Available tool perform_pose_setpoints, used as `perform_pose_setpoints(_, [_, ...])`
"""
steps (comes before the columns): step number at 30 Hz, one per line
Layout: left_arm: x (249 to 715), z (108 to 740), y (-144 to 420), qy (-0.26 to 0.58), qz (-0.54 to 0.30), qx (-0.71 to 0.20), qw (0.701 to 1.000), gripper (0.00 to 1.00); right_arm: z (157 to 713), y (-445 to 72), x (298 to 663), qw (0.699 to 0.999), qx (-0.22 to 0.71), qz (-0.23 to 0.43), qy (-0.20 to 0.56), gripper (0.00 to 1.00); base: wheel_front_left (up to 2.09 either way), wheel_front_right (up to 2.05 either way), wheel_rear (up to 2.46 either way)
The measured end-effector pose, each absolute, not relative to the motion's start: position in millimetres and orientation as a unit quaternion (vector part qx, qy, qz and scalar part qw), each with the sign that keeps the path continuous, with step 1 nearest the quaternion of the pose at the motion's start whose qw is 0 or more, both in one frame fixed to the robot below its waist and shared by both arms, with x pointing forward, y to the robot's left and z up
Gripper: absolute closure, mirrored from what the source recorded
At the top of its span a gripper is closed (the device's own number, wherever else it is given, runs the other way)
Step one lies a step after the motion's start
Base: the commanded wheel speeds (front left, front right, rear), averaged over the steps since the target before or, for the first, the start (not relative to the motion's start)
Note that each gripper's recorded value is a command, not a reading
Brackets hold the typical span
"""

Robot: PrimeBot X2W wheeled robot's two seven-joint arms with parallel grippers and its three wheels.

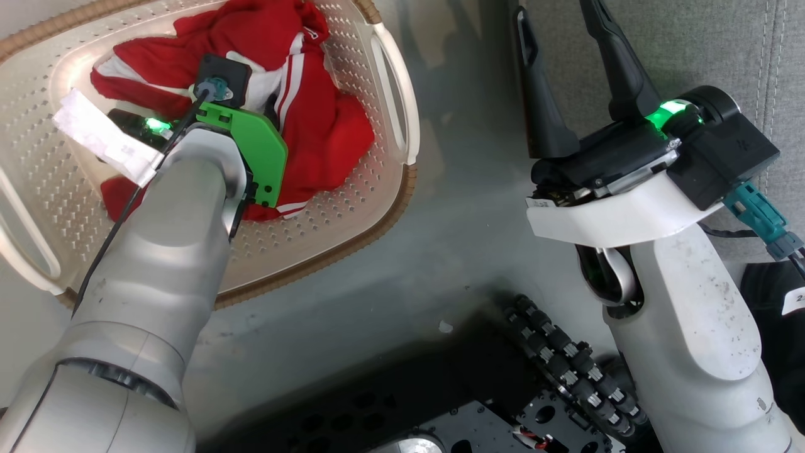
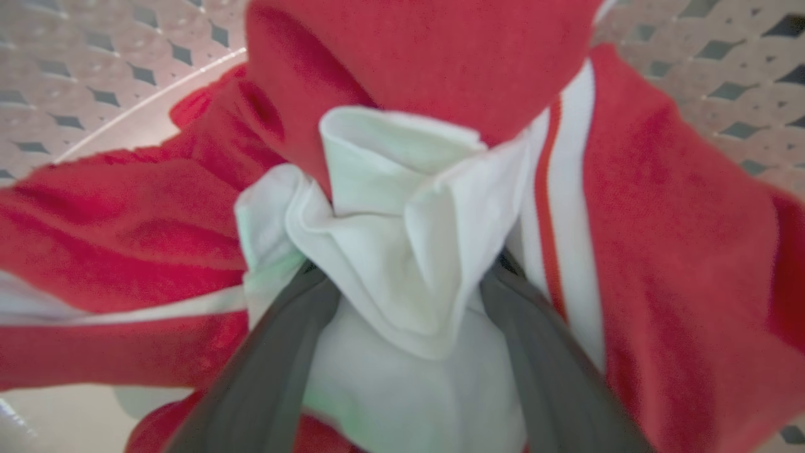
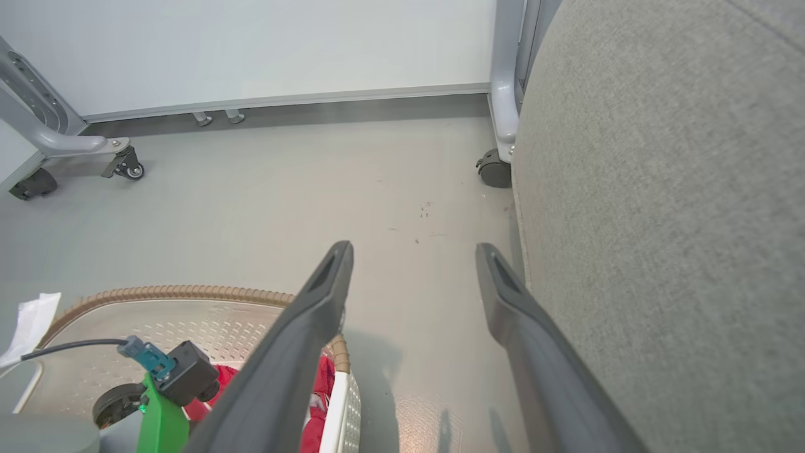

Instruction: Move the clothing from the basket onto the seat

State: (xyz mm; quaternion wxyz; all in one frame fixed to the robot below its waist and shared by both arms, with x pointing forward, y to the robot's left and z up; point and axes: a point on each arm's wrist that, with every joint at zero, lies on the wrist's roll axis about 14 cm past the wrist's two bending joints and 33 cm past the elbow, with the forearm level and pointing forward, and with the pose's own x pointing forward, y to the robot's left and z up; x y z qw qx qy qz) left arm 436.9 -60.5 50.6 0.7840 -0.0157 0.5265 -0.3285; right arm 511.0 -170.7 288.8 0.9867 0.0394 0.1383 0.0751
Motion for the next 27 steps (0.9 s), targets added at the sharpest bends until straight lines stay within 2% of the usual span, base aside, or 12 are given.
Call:
perform_pose_setpoints(8, [423, 41, -58, 0.562, -0.328, -0.008, 0.759, 0.00, 288, -175, 510, 0.987, 0.036, 0.071, 0.141, 0.00, 0.00, 0.00, 0.00])
perform_pose_setpoints(9, [421, 40, -58, 0.566, -0.330, -0.008, 0.756, 0.65, 289, -175, 510, 0.987, 0.035, 0.071, 0.139, 0.00, 0.00, 0.00, 0.00])
perform_pose_setpoints(10, [421, 40, -58, 0.566, -0.332, -0.007, 0.755, 1.00, 290, -175, 510, 0.987, 0.034, 0.071, 0.138, 0.00, 0.00, 0.00, 0.00])
perform_pose_setpoints(18, [424, 40, -50, 0.560, -0.335, 0.001, 0.758, 1.00, 298, -174, 513, 0.989, 0.034, 0.073, 0.127, 0.00, 0.00, 0.00, 0.00])
perform_pose_setpoints(27, [443, 78, -48, 0.491, -0.328, -0.030, 0.806, 1.00, 320, -168, 512, 0.990, 0.031, 0.079, 0.110, 0.00, 0.00, 0.00, 0.00])
